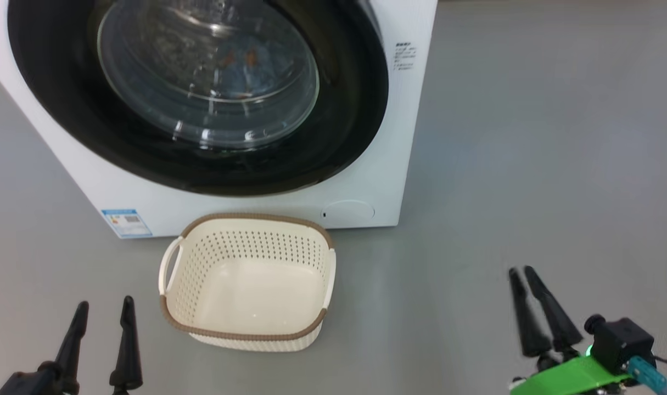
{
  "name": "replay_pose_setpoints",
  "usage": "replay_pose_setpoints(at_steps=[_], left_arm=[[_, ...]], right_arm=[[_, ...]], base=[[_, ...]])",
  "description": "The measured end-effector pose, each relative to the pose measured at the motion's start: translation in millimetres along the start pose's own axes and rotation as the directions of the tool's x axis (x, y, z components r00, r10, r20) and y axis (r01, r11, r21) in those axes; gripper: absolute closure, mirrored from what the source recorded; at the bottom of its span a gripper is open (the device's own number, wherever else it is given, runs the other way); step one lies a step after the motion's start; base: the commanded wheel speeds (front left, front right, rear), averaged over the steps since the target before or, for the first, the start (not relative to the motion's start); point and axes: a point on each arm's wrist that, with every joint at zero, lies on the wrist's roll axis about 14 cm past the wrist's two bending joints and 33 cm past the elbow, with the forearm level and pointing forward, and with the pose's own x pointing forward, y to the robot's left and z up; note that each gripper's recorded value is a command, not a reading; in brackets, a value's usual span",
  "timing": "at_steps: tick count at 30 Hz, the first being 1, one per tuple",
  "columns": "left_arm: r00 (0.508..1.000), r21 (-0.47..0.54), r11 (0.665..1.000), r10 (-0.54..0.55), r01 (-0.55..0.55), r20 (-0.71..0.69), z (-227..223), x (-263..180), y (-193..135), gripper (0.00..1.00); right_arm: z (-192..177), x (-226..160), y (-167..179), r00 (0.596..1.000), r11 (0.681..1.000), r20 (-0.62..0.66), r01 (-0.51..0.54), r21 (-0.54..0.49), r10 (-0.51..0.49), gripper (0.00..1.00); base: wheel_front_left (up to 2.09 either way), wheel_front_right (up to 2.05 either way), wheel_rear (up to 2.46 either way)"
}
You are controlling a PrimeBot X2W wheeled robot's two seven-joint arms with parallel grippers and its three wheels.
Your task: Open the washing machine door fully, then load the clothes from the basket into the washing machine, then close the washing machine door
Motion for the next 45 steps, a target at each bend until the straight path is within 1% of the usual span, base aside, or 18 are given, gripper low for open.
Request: replay_pose_setpoints(at_steps=[5, 12, 31, 45], left_arm=[[1.0, 0.005, 1.0, -0.006, 0.006, 0.001, 0, -5, -3, 0.0], [1.0, 0.014, 1.0, 0.0, 0.0, 0.001, 1, -12, -2, 0.0], [0.999, 0.027, 0.999, 0.034, -0.033, -0.004, 0, -21, 8, 0.0], [0.999, 0.029, 0.999, 0.033, -0.033, 0.0, 2, -21, 8, 0.0]], right_arm=[[6, -13, -5, 1.0, 1.0, 0.013, 0.02, -0.02, -0.02, 0.0], [8, -24, -12, 0.999, 0.999, 0.013, 0.048, -0.023, -0.048, 0.0], [8, -20, -7, 0.999, 0.999, 0.018, 0.031, -0.019, -0.031, 0.0], [7, -20, -7, 0.999, 0.999, 0.014, 0.032, -0.013, -0.032, 0.0]], base=[[0.0, 0.0, 0.0], [0.0, 0.0, 0.0], [0.0, 0.0, 0.0], [0.0, 0.0, 0.0]])
